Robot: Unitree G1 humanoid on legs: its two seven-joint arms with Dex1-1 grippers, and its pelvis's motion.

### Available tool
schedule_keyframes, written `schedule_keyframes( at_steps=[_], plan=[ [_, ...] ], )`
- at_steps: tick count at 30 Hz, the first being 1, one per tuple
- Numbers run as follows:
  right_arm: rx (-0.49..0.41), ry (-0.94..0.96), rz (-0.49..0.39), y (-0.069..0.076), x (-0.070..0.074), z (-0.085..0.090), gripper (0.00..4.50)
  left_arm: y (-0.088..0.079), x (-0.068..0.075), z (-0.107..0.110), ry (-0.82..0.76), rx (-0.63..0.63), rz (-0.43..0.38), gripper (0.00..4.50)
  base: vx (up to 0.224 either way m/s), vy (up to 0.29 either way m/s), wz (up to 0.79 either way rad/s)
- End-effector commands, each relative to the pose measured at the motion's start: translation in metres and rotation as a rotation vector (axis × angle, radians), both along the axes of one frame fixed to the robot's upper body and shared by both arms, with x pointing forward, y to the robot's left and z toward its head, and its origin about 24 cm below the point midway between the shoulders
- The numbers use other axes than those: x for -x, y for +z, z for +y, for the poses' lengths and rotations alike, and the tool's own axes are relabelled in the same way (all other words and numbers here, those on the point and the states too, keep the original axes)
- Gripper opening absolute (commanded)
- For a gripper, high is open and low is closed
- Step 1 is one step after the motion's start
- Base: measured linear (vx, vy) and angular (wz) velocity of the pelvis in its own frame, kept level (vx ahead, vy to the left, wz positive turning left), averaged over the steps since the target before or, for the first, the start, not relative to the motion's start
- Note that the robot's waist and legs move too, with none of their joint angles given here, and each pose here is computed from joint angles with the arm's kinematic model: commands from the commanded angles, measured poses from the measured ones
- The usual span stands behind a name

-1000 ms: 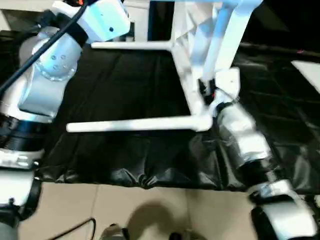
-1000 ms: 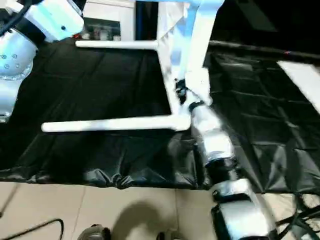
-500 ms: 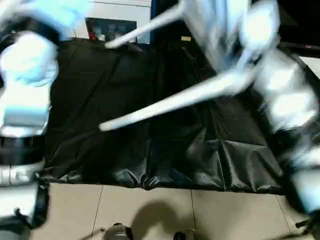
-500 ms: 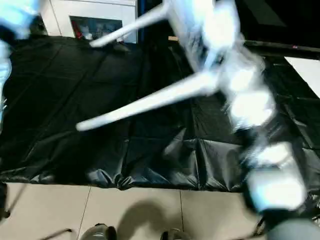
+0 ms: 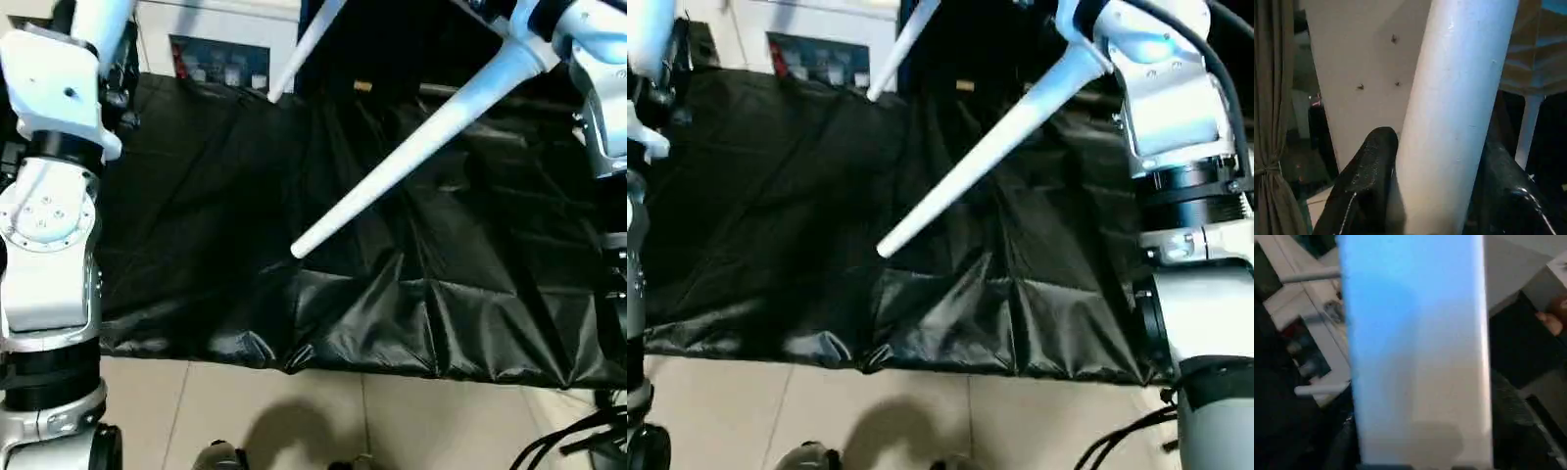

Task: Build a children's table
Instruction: Flip table

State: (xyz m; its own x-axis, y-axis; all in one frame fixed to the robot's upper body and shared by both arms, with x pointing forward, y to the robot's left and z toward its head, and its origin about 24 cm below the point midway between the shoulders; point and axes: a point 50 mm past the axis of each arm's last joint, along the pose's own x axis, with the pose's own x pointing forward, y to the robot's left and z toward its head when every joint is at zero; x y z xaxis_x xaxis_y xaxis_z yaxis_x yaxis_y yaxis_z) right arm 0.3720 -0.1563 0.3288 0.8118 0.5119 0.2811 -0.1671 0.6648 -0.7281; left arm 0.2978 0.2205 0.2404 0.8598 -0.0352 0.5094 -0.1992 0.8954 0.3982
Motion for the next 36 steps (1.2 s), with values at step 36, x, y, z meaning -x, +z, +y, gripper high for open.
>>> schedule_keyframes(
  at_steps=[36],
  plan=[
    [-0.421, 0.459, 0.547, -0.18, 0.06, 0.021, 4.5, -0.029, -0.017, 0.016, 0.058, -0.023, 0.16, 1.68, 0.0, 0.0, 0.0]
  ],
)
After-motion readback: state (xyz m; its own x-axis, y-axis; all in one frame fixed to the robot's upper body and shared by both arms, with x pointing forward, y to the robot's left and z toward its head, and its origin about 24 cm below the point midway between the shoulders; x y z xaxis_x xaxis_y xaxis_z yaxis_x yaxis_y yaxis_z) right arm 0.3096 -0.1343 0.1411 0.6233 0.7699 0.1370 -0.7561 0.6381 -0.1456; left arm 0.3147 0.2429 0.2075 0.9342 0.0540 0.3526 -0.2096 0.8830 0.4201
